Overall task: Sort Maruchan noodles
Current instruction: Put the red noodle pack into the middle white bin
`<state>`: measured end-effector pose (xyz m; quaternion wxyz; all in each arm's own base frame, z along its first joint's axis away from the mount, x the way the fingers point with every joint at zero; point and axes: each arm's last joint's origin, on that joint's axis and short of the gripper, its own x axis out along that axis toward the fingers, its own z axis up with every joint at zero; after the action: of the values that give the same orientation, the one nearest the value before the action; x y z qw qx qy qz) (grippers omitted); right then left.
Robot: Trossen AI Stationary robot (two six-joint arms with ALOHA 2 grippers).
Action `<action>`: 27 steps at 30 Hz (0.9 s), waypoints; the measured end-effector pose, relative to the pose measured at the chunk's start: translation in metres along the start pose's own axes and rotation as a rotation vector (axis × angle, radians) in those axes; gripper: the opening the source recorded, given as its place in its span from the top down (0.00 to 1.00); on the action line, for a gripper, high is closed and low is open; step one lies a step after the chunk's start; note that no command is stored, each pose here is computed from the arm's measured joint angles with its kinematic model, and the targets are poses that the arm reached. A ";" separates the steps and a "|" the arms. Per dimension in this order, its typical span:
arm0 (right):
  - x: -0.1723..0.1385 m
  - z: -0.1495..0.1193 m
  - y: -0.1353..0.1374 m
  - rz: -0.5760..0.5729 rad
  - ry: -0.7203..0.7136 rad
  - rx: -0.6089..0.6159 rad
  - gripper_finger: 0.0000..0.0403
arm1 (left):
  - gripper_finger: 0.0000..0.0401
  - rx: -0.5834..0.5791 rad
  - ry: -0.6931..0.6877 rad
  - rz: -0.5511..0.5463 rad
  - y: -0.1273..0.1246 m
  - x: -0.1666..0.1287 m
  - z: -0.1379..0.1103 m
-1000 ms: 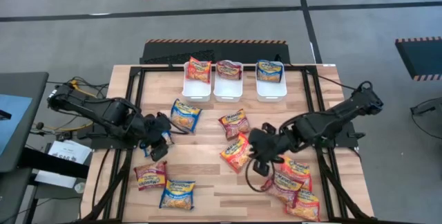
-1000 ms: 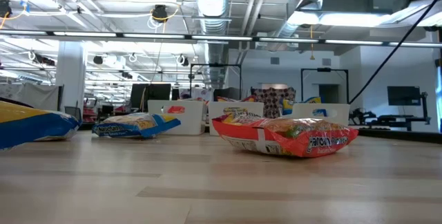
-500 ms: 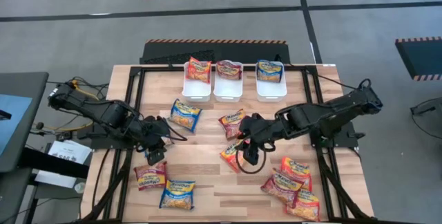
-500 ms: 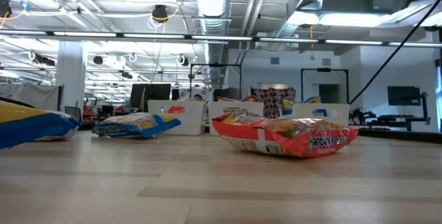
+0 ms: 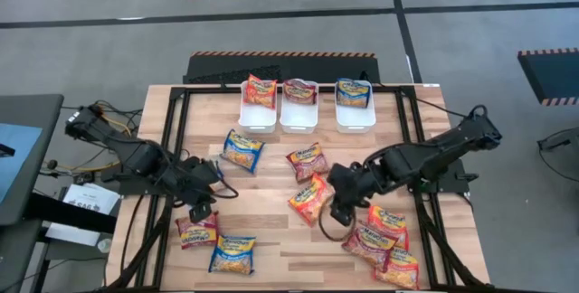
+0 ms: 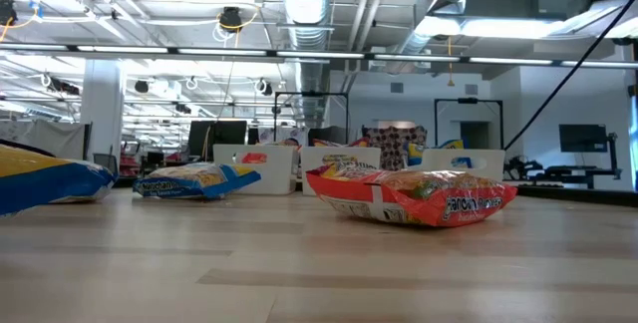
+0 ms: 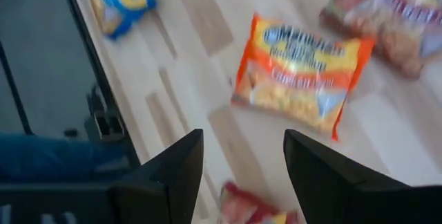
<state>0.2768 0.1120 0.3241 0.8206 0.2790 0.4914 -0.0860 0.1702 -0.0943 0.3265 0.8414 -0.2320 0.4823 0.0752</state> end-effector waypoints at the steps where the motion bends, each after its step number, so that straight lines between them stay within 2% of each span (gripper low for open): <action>1: 0.000 -0.003 0.001 -0.005 0.008 -0.004 0.44 | 0.70 -0.008 0.006 0.014 0.001 0.003 -0.003; 7: 0.008 -0.016 0.001 -0.035 0.044 0.061 0.44 | 0.71 -0.078 0.040 0.039 0.006 0.025 -0.016; 9: 0.010 -0.023 0.000 -0.046 0.085 0.048 0.44 | 0.72 -0.090 0.039 0.040 0.006 0.028 -0.017; 17: 0.026 -0.065 -0.005 -0.107 0.309 0.045 0.44 | 0.74 -0.173 -0.020 0.020 0.004 0.032 -0.015; 27: 0.040 -0.109 -0.012 -0.217 0.401 0.149 0.44 | 0.74 -0.190 -0.042 0.004 0.002 0.032 -0.013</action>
<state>0.2091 0.1668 0.2459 0.6696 0.2960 0.6640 -0.1523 0.1759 -0.1016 0.2929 0.8255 -0.3079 0.4557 0.1272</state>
